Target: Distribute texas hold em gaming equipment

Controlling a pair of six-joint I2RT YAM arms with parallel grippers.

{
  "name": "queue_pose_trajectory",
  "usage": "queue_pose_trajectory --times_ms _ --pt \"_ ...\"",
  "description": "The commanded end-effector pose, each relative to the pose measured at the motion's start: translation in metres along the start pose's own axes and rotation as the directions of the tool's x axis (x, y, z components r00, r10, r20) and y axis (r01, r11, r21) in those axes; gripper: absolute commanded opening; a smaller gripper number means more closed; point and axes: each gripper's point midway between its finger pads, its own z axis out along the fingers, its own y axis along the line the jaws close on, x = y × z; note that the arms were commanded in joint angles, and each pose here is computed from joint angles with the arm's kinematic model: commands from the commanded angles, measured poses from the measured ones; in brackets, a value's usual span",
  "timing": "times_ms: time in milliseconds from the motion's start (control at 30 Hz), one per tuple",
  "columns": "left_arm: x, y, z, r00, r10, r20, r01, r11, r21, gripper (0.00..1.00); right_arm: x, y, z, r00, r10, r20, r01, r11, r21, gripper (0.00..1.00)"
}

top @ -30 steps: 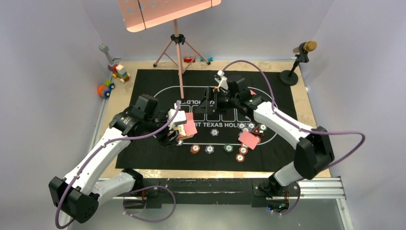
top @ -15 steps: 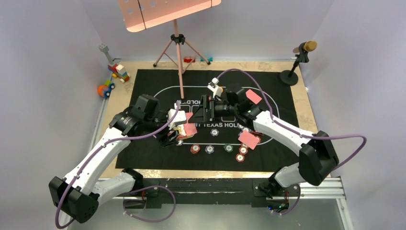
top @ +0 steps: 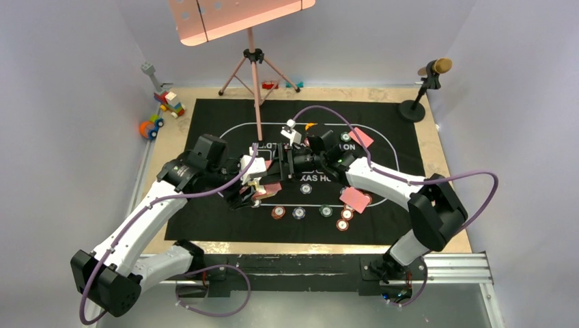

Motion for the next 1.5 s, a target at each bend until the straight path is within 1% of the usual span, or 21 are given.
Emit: queue_pose_trajectory --times_ms 0,100,367,533,700,867,1000,1267,1400,1467 --pt "-0.026 0.005 -0.008 0.996 0.04 0.075 -0.038 0.999 -0.016 0.1 -0.008 0.024 -0.005 0.999 -0.053 0.012 0.054 0.996 -0.071 0.72" --pt "-0.025 0.005 -0.008 0.996 0.039 0.075 -0.038 0.999 -0.016 0.1 -0.008 0.02 -0.008 0.999 -0.047 0.012 0.047 0.997 -0.059 0.64" --pt "-0.027 0.005 -0.008 0.996 0.041 0.078 -0.04 0.999 -0.014 0.1 0.0 0.008 -0.02 1.0 -0.017 0.012 0.018 0.999 -0.042 0.58" --pt "-0.027 0.004 -0.008 0.996 0.04 0.079 -0.038 0.999 -0.015 0.1 0.001 0.007 -0.028 1.0 -0.016 0.02 0.017 0.999 -0.045 0.5" --pt "-0.026 0.004 -0.008 0.996 0.04 0.077 -0.039 0.999 -0.016 0.1 0.0 0.008 -0.035 0.999 -0.017 0.031 0.018 0.999 -0.048 0.38" --pt "-0.025 0.003 -0.008 0.996 0.039 0.077 -0.038 0.999 -0.015 0.1 -0.007 0.007 -0.049 0.998 -0.014 0.057 0.017 0.999 -0.046 0.2" --pt "-0.025 0.004 -0.008 0.996 0.039 0.077 -0.038 0.999 -0.015 0.1 -0.014 0.005 -0.064 0.996 -0.007 0.087 0.01 0.999 -0.043 0.09" --pt "-0.025 0.003 -0.008 0.996 0.039 0.074 -0.038 0.999 -0.014 0.1 -0.029 0.003 -0.087 0.989 -0.005 0.146 0.009 1.0 -0.03 0.0" --pt "-0.025 0.003 -0.009 0.996 0.039 0.074 -0.038 0.999 -0.015 0.1 -0.043 -0.001 -0.099 0.982 0.001 0.19 0.001 1.0 -0.015 0.0" --pt "-0.024 0.003 -0.009 0.997 0.04 0.073 -0.039 0.999 -0.016 0.1 -0.056 -0.007 -0.108 0.973 0.01 0.232 -0.011 1.0 0.002 0.0"
